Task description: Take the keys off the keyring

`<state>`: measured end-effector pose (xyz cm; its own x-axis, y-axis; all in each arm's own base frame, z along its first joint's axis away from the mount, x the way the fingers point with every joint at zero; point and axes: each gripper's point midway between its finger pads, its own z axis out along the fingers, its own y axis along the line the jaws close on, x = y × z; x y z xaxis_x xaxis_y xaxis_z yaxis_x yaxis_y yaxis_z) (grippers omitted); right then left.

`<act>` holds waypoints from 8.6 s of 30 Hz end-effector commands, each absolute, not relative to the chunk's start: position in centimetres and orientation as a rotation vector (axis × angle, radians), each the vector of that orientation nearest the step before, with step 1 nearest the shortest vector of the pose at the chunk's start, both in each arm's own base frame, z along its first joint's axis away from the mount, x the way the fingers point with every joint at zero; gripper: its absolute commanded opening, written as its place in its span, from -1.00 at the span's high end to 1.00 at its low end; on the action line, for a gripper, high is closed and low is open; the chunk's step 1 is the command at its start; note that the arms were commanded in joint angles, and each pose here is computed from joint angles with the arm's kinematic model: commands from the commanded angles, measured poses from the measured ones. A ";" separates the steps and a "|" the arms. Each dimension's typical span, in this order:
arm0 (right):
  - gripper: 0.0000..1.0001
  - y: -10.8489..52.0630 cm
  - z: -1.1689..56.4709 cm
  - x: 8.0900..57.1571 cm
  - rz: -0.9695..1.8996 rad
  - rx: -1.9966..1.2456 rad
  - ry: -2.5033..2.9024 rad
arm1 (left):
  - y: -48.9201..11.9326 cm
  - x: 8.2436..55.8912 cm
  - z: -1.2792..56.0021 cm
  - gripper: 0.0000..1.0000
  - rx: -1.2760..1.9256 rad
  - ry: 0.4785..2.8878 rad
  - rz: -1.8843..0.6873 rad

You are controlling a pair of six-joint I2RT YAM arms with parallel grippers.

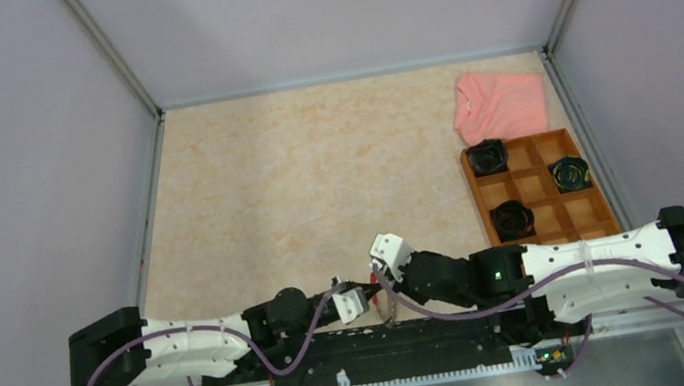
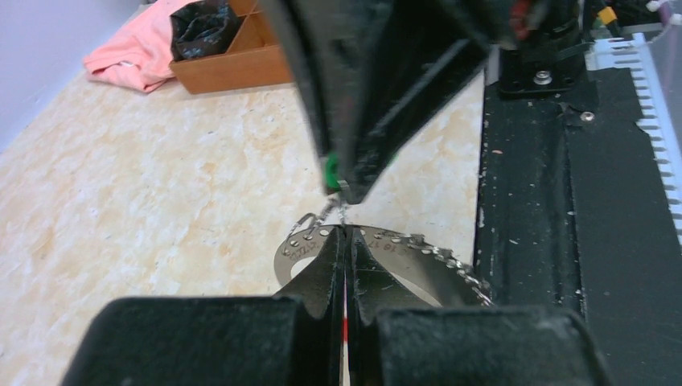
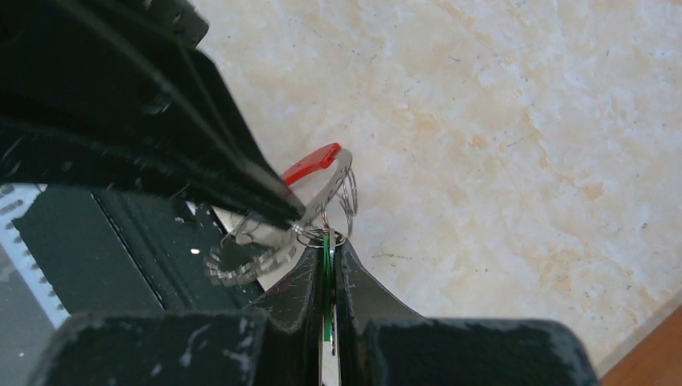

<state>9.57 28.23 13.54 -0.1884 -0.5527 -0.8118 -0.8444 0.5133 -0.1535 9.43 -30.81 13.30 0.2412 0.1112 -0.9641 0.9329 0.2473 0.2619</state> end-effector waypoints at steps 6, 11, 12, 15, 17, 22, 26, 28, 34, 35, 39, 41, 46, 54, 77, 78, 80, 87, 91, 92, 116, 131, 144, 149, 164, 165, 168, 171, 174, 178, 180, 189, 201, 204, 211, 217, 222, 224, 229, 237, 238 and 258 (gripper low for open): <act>1.00 30.5 14.8 9.6 0.557 -1.090 1.995 | -32.1 8.2 15.3 1.00 1.195 1.074 -0.785; 1.00 30.5 14.3 9.4 0.550 -1.094 2.025 | -32.2 8.7 15.3 1.00 1.176 1.095 -0.761; 1.00 30.4 14.3 9.4 0.550 -1.092 2.025 | -32.2 8.8 15.2 1.00 1.175 1.100 -0.758; 1.00 30.3 14.3 9.4 0.544 -1.098 2.025 | -32.1 9.0 15.1 1.00 1.168 1.116 -0.749; 1.00 30.3 14.4 9.4 0.539 -1.105 2.023 | -32.2 9.1 15.1 1.00 1.165 1.122 -0.746; 1.00 30.5 14.6 9.3 0.545 -1.122 2.012 | -32.4 9.2 14.8 1.00 1.179 1.144 -0.735; 1.00 30.6 14.8 9.3 0.546 -1.130 2.008 | -32.5 9.3 14.6 1.00 1.188 1.153 -0.726; 1.00 30.7 14.8 9.2 0.551 -1.139 2.005 | -32.5 9.5 14.6 1.00 1.183 1.159 -0.720; 1.00 30.8 15.5 9.0 0.579 -1.135 1.971 | -32.5 10.1 14.6 1.00 1.156 1.192 -0.700; 1.00 30.8 15.6 8.9 0.583 -1.137 1.964 | -32.5 10.1 14.5 1.00 1.151 1.200 -0.700; 1.00 30.8 16.2 8.6 0.599 -1.134 1.926 | -32.3 10.5 14.4 1.00 1.111 1.236 -0.701; 1.00 30.8 16.4 8.5 0.605 -1.138 1.912 | -32.2 10.5 14.4 1.00 1.104 1.243 -0.704; 1.00 30.8 16.4 8.1 0.611 -1.160 1.892 | -32.1 10.5 14.4 1.00 1.097 1.246 -0.708; 1.00 30.0 15.8 9.3 0.507 -1.115 1.929 | -32.4 9.9 14.6 1.00 1.139 1.205 -0.724; 1.00 28.3 15.7 11.5 0.437 -0.986 2.037 | -33.2 8.9 14.3 1.00 1.221 1.145 -0.741; 1.00 28.3 15.7 11.6 0.438 -0.983 2.042 | -33.2 8.9 14.3 1.00 1.221 1.144 -0.743; 1.00 28.2 15.6 11.7 0.440 -0.977 2.049 | -33.2 8.9 14.3 1.00 1.220 1.143 -0.745; 1.00 28.0 15.3 11.9 0.442 -0.956 2.074 | -33.1 8.7 14.6 1.00 1.211 1.130 -0.755; 1.00 27.7 15.0 12.0 0.434 -0.946 2.087 | -33.0 8.8 14.7 1.00 1.201 1.129 -0.753; 1.00 27.6 14.9 12.0 0.434 -0.941 2.090 | -32.9 8.8 14.7 1.00 1.200 1.127 -0.754; 1.00 29.6 14.5 11.8 0.444 -1.023 2.087 | -33.5 8.8 14.7 1.00 1.223 1.122 -0.737; 1.00 26.6 13.6 13.6 0.353 -0.874 2.172 | -32.5 8.9 15.1 1.00 1.158 1.129 -0.751; 1.00 28.0 17.1 13.6 0.441 -0.918 2.054 | -31.9 9.2 15.4 0.52 1.074 1.164 -0.786; 1.00 28.6 17.5 13.2 0.444 -0.938 2.035 | -31.6 9.4 16.2 0.37 1.042 1.151 -0.789; 1.00 29.5 18.4 11.8 0.444 -0.990 1.981 | -31.6 10.9 17.2 0.27 0.960 1.199 -0.739; 1.00 29.5 18.2 11.7 0.439 -0.995 1.984 | -31.6 10.9 17.4 0.27 0.956 1.197 -0.740; 1.00 29.6 18.0 11.5 0.432 -1.000 1.985 | -31.8 10.9 17.6 0.28 0.960 1.189 -0.744; 1.00 29.6 18.2 11.4 0.443 -0.999 1.982 | -32.1 10.8 17.6 0.30 0.969 1.187 -0.742; 1.00 29.7 18.0 11.3 0.448 -1.006 1.985 | -32.2 10.8 17.6 0.34 0.970 1.183 -0.747; 1.00 29.7 17.9 11.2 0.449 -1.011 1.989 | -32.4 10.8 17.5 0.51 0.977 1.187 -0.743; 1.00 29.5 17.9 11.2 0.443 -1.006 1.991 | -32.4 10.8 17.3 0.65 0.980 1.190 -0.740; 1.00 27.0 16.4 12.7 0.362 -0.893 2.078 | -32.3 10.6 17.2 1.00 0.991 1.176 -0.749; 1.00 26.6 15.8 13.7 0.417 -0.838 2.116 | -31.5 10.0 17.8 0.90 0.960 1.129 -0.791; 1.00 27.0 17.0 13.7 0.446 -0.851 2.082 | -31.4 10.2 17.6 0.54 0.945 1.148 -0.792; 1.00 27.9 17.8 13.3 0.472 -0.901 2.053 | -31.8 10.2 17.5 0.41 0.955 1.151 -0.787; 1.00 28.4 18.1 12.9 0.470 -0.926 2.034 | -32.3 10.4 17.7 0.40 0.964 1.148 -0.772; 1.00 28.7 18.1 12.3 0.456 -0.957 2.023 | -32.5 10.7 17.9 0.38 0.959 1.147 -0.755; 1.00 28.9 18.0 12.1 0.452 -0.969 2.021 | -32.6 10.8 18.2 0.36 0.955 1.143 -0.752; 1.00 29.1 18.0 11.8 0.462 -0.976 2.014 | -32.7 11.0 18.2 0.36 0.954 1.145 -0.741; 1.00 29.1 18.0 11.8 0.465 -0.975 2.010 | -32.9 11.0 17.8 0.46 0.967 1.152 -0.734; 1.00 29.1 18.0 11.7 0.465 -0.976 2.011 | -33.0 11.0 17.7 0.47 0.967 1.155 -0.733; 1.00 25.4 14.7 13.4 0.411 -0.800 2.138 | -33.1 10.9 17.4 1.00 0.964 1.175 -0.749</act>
<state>12.46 26.09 14.49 -0.4447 -0.4729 -0.7607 -0.7144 0.6995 -0.0172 11.42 -32.56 15.24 0.2390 0.0896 -0.9669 0.8714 0.4195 0.2543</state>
